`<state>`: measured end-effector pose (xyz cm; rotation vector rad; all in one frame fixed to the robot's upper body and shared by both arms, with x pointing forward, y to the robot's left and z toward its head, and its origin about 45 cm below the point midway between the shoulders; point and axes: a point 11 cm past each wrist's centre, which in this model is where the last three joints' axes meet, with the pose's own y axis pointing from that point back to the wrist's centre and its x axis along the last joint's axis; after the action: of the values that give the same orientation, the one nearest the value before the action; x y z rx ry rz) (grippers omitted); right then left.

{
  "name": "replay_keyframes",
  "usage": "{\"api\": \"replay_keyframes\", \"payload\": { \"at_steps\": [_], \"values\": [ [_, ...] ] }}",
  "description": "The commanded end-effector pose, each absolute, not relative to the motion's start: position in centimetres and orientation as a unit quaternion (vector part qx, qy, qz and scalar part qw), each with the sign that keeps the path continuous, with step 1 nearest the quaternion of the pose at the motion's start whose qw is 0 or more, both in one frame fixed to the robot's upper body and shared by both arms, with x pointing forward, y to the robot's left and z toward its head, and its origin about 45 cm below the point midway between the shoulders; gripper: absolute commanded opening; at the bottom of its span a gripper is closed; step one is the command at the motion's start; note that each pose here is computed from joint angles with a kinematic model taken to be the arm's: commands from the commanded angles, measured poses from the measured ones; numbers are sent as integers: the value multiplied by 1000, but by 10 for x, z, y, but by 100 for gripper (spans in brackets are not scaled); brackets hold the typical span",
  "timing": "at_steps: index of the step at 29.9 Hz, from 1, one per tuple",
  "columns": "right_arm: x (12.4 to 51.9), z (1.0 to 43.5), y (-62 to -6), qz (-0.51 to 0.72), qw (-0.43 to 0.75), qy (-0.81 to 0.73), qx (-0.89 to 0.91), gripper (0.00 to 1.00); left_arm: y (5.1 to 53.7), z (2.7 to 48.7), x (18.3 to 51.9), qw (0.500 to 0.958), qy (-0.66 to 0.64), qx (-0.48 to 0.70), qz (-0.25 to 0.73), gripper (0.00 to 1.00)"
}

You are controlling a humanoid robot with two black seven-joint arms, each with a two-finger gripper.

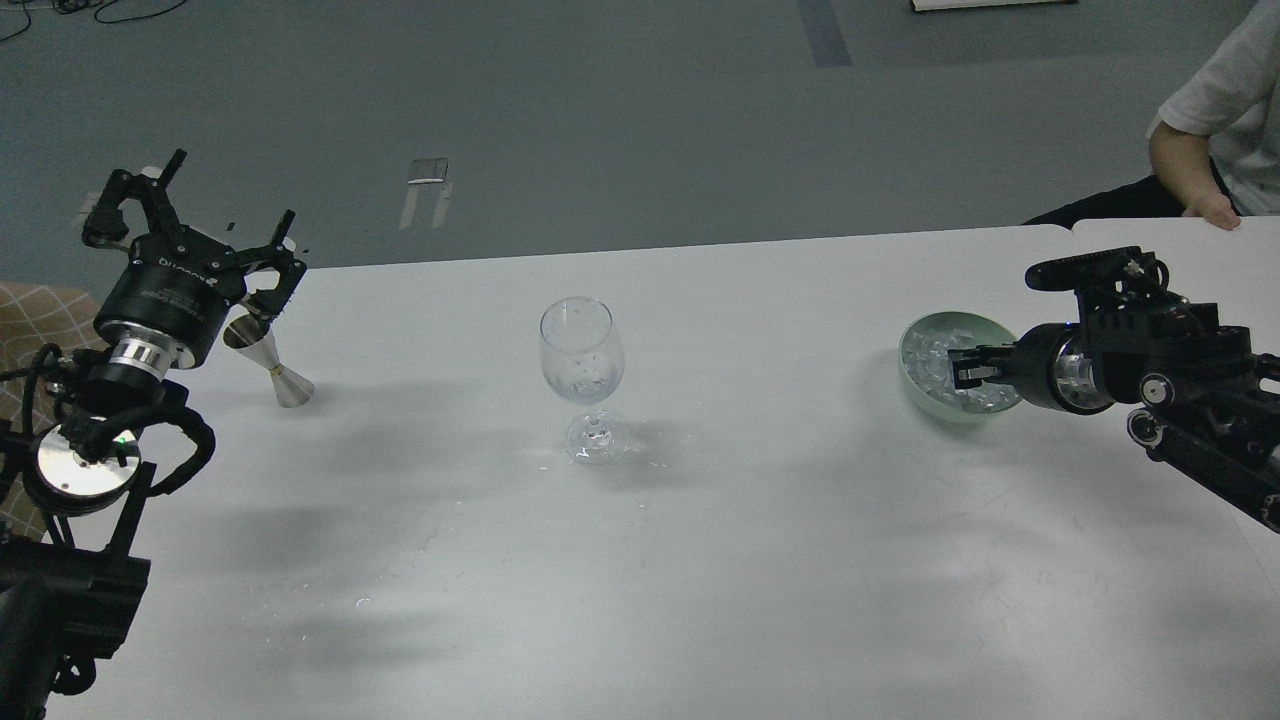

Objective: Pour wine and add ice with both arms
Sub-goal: 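Pick an ice cube from the green bowl with the right gripper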

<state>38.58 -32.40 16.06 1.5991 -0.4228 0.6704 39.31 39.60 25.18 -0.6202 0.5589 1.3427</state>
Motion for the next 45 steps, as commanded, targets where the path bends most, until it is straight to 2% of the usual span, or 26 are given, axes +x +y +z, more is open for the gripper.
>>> {"api": "replay_keyframes", "payload": {
  "at_steps": [1,4,9,13,26,45],
  "values": [
    [385,163,-326,294,628,-184,696,39,397,251,393,704,251,-278,603,98],
    [384,166,-327,297,628,-182,696,45,396,252,393,706,250,-279,602,98],
    [381,173,-325,308,623,-179,696,60,396,252,393,706,250,-278,602,98],
    [381,176,-325,311,622,-178,696,66,397,253,393,706,249,-279,602,98],
    [367,168,-331,305,629,-162,697,66,402,252,389,706,247,-280,603,98],
    [362,158,-337,294,638,-159,694,53,403,242,383,702,254,-277,605,98]
  ]
}}
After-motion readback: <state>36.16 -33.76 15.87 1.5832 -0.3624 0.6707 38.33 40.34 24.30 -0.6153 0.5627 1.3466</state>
